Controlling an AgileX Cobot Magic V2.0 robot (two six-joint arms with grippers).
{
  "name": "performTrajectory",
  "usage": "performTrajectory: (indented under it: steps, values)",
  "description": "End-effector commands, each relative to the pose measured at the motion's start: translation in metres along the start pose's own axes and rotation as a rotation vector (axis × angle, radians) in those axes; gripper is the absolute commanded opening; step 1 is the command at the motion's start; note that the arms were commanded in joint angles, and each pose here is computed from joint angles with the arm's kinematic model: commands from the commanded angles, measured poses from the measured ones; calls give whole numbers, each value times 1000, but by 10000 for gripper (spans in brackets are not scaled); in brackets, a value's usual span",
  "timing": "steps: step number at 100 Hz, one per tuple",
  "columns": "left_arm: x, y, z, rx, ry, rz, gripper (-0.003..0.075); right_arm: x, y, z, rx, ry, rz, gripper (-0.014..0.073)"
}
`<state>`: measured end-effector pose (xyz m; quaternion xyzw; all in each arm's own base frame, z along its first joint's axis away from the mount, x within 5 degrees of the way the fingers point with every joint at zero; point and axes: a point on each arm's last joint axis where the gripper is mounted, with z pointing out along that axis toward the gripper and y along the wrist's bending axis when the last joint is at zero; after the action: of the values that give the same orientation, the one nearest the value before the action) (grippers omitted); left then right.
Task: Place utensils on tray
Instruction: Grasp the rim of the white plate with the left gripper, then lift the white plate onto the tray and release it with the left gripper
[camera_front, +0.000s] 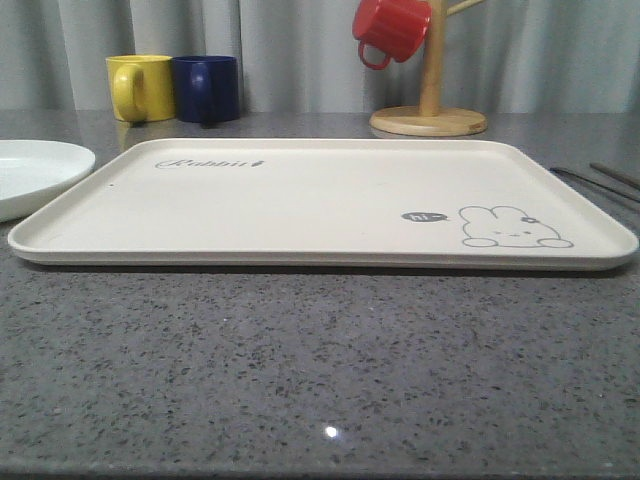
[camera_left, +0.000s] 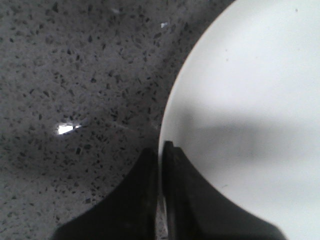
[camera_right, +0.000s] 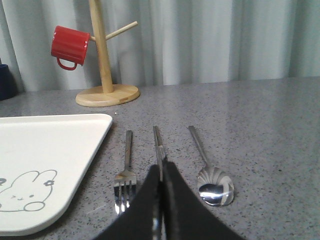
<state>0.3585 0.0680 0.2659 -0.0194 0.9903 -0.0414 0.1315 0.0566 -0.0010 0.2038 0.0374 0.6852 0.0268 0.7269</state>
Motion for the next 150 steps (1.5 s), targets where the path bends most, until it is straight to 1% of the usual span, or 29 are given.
performTrajectory:
  steps: [1,13,23,31,37,38,45,50,64,77,98,114,134,150]
  values:
    - [0,-6,-41,-12,-119,24,-17,-14,1,-2,-5,-116,-10,-78]
    - [8,-10,-71,-20,-199,44,-17,-14,1,-2,-5,-116,-10,-78]
    - [16,-12,-98,13,-285,32,-17,-14,1,-2,-5,-116,-10,-78]
    - [23,-22,-119,88,-360,51,-17,-14,1,-2,-5,-116,-10,-78]
    - [26,-29,-126,132,-387,60,-17,-14,1,-2,-5,-116,-10,-78]
    - [26,-32,-129,156,-398,62,-17,-14,1,-2,-5,-116,-10,-78]
    - [27,-46,-133,228,-412,95,-18,-14,1,-2,-5,-116,-10,-78]
    - [27,-57,-132,259,-405,120,-18,-14,1,-2,-5,-116,-10,-78]
    - [23,-92,-124,309,-391,214,-18,-14,1,-2,-5,-116,-10,-78]
    - [17,-125,-113,356,-387,255,-18,-14,1,-2,-5,-116,-10,-78]
    - [-1,-164,-83,406,-314,327,-18,-14,1,-2,-5,-116,-10,-78]
    - [-11,-177,-57,417,-251,327,-18,-14,1,-2,-5,-116,-10,-78]
    - [-19,-177,-26,404,-186,314,-18,-14,1,-2,-5,-116,-10,-78]
    - [-22,-175,-13,375,-158,322,-17,-14,1,-2,-5,-116,-10,-78]
